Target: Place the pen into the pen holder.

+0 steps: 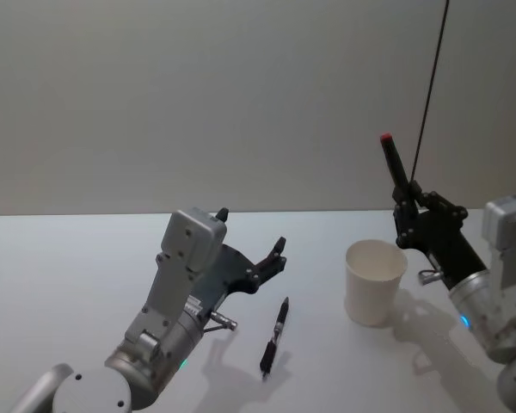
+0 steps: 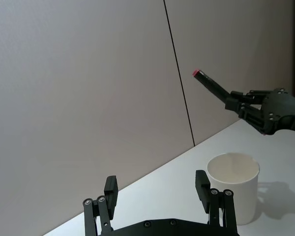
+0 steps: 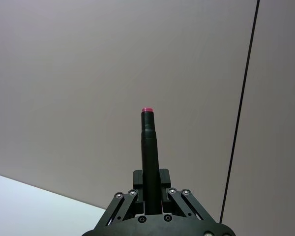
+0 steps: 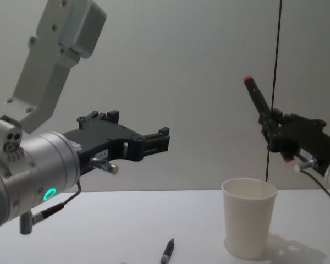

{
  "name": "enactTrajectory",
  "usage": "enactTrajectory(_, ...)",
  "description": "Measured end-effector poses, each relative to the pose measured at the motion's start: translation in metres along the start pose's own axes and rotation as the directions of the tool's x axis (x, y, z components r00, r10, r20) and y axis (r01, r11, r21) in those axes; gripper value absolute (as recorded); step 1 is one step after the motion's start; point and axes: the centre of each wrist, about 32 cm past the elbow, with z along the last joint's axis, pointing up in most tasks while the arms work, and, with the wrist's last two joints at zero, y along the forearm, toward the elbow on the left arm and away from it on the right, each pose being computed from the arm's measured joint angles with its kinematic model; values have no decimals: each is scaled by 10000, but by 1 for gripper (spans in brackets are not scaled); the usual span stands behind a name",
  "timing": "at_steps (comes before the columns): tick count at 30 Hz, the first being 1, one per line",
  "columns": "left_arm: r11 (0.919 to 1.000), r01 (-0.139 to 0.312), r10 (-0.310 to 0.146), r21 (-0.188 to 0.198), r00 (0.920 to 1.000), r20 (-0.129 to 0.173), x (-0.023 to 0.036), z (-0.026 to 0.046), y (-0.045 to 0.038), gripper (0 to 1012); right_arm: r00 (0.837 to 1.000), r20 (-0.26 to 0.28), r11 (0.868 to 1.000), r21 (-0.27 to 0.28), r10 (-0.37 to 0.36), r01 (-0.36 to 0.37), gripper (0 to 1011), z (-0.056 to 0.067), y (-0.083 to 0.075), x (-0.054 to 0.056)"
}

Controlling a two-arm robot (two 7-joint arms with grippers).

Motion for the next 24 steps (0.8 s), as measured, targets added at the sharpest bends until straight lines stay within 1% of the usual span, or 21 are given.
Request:
enactTrajectory(2,10000,0,0,0,10000,0,0,0,0,1004,10000,43,10000,-18,83,-83,180,-56,41,-15)
enactTrajectory(3,10000,0,0,0,10000,1,0,0,0,1004,9999,64,9999,15,102,-102,180,-58,54,-13)
enactTrajectory(5,10000,0,0,0,10000,0,0,0,0,1004,9998,68,9998,-1,174,-174,180,-103,73,-30)
enactTrajectory(7,10000,-1,1,0,10000,0,0,0,0,1004,9998,72,9998,1,196,-196,180,-114,79,-32)
enactTrajectory(9,10000,-1,1,-1,10000,0,0,0,0,1004,9995,75,9995,-13,305,-305,180,-165,106,-49)
enactTrajectory(21,10000,-1,1,0,10000,0,0,0,0,1004,9979,88,9978,-133,646,-645,180,-357,182,-107)
enactTrajectory(24,10000,0,0,0,10000,0,0,0,0,1004,9975,99,9975,-138,693,-692,180,-381,198,-115)
